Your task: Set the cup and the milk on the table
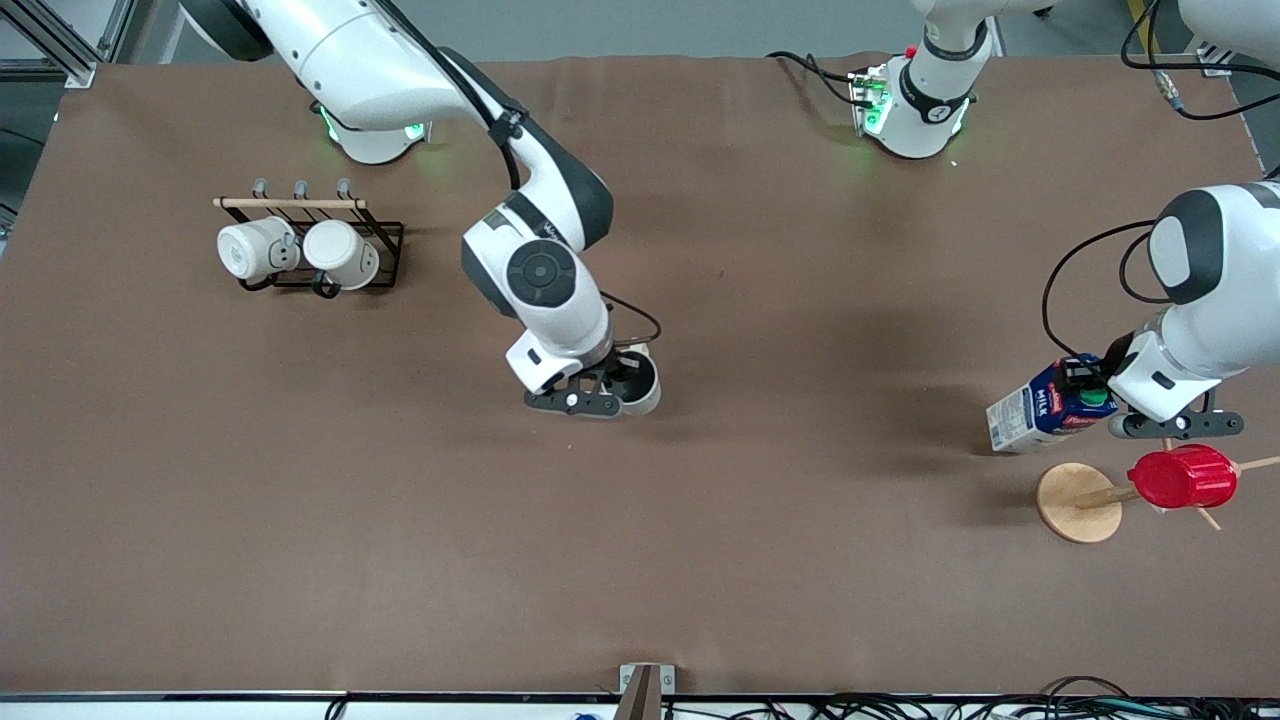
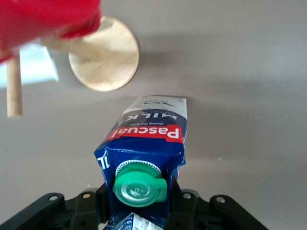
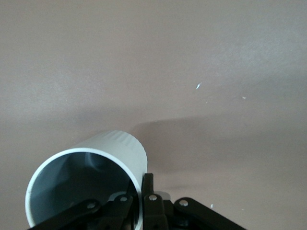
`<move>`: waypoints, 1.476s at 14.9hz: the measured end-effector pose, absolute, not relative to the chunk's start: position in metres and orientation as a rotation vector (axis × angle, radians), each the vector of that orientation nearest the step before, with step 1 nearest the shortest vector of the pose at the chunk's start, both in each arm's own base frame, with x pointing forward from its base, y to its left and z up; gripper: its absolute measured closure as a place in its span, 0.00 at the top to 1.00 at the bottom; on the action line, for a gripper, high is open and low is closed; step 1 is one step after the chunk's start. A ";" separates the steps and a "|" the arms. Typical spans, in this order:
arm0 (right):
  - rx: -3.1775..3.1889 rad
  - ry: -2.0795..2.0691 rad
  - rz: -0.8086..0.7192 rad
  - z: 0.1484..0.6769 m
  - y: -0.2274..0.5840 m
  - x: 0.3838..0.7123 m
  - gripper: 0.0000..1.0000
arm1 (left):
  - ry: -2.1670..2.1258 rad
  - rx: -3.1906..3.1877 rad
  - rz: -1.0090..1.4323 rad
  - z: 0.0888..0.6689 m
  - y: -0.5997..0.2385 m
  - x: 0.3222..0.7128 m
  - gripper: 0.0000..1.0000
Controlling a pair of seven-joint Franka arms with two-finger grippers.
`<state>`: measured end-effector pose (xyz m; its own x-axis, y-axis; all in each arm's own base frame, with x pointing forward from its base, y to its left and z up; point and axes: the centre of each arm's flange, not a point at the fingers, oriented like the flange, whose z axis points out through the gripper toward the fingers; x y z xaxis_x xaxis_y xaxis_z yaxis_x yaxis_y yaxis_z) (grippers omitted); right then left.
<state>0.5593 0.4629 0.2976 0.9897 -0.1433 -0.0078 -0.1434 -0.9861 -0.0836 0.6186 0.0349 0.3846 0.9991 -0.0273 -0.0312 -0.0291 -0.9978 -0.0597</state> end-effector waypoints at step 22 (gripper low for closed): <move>-3.104 0.577 -0.197 0.445 0.348 0.616 1.00 | 0.059 -3.181 0.099 0.382 -0.249 0.624 0.41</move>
<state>0.6160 0.3485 0.4451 0.9256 -0.3567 0.1264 -0.3594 -0.9332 -0.0016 0.6241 -0.2492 0.3818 0.9974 -0.0382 -0.0614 -0.0356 -0.9985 0.0428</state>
